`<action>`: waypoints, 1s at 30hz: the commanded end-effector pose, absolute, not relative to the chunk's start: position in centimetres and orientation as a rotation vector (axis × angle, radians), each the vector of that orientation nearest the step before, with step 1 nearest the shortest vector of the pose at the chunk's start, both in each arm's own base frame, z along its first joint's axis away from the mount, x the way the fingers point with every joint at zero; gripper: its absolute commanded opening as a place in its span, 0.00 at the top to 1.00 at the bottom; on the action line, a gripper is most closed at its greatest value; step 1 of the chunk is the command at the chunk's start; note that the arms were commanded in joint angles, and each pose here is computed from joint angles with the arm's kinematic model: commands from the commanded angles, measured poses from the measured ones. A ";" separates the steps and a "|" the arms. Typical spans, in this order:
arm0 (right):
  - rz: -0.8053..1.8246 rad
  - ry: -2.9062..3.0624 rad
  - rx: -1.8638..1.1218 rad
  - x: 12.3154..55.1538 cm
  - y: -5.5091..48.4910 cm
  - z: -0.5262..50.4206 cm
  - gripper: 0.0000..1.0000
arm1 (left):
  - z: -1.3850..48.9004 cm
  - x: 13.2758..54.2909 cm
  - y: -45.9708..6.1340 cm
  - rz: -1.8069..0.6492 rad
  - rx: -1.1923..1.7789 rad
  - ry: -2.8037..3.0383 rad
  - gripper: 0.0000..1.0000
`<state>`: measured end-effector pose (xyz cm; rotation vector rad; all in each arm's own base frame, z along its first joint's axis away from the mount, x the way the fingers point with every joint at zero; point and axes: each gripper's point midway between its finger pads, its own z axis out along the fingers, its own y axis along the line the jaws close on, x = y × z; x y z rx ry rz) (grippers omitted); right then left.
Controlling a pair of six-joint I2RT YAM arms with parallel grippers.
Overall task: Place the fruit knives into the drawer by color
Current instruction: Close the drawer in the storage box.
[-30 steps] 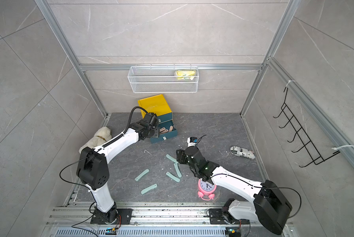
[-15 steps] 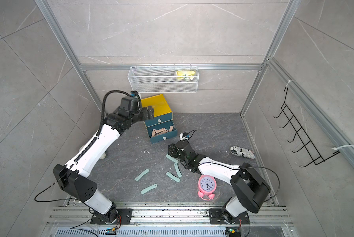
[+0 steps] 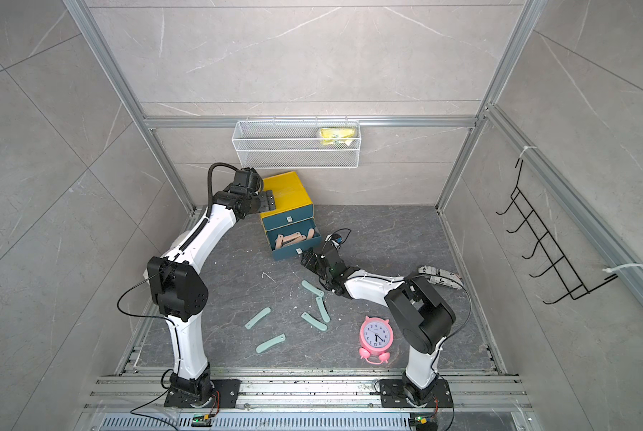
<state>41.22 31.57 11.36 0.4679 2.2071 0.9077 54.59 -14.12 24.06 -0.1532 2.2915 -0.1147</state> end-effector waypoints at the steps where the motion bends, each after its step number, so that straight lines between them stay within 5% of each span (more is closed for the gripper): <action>1: 0.956 2.179 0.536 43.3 32.4 11.6 0.34 | 20.9 53.0 -13.6 -0.055 -0.108 2.403 0.07; 18: 1.126 2.101 0.681 50.8 37.7 10.4 0.34 | 19.8 52.2 -14.1 -0.105 -0.092 2.430 0.08; 30: 1.247 2.008 0.757 48.8 36.7 10.0 0.38 | 19.1 51.9 -14.4 -0.134 -0.104 2.442 0.08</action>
